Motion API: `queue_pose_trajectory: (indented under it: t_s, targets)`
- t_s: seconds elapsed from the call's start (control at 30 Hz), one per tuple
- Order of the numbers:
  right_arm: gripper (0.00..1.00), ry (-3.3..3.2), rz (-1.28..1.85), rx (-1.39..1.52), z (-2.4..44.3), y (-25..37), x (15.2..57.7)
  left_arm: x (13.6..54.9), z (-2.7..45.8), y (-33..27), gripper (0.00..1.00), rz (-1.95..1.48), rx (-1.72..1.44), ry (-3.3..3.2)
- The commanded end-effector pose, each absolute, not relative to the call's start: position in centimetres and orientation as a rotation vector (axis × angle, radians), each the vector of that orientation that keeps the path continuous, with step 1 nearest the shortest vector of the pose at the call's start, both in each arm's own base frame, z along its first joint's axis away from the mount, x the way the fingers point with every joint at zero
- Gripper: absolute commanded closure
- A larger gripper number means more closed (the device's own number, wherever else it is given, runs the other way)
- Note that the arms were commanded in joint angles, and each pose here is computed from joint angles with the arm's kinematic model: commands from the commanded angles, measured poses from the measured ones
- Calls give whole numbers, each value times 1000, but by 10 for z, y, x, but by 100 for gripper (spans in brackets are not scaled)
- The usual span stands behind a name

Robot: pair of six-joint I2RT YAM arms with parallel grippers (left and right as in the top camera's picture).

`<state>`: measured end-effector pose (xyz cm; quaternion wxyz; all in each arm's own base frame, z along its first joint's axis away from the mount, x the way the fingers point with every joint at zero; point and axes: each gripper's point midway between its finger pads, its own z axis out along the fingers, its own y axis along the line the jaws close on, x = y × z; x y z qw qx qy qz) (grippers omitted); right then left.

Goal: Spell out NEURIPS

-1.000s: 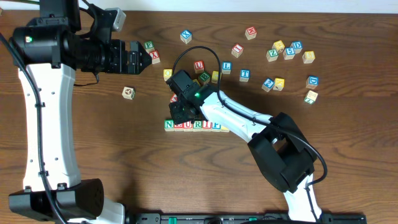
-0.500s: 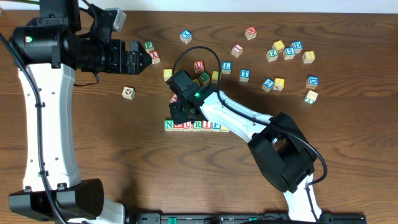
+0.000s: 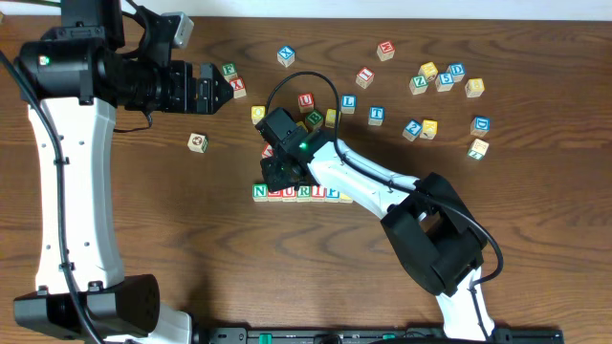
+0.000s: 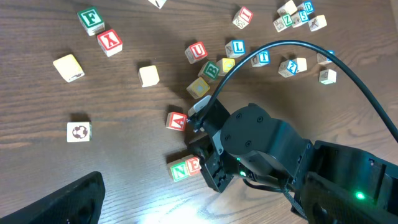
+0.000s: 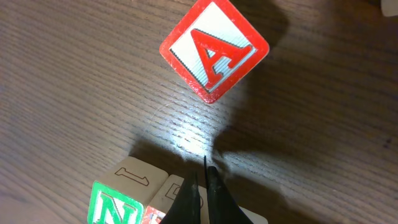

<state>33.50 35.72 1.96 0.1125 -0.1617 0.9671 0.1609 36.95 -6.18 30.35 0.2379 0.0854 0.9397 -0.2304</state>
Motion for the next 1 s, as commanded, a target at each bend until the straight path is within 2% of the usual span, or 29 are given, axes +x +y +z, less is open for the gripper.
queue_pose_trajectory:
  t_s: [0.0,0.97]
  targets:
    - [99,2848,468,-488,14,365,328,368,312,-62,2,-628,256,2547]
    - [99,2794,456,-510,17,367,338,368,312,-62,2,-628,256,2547]
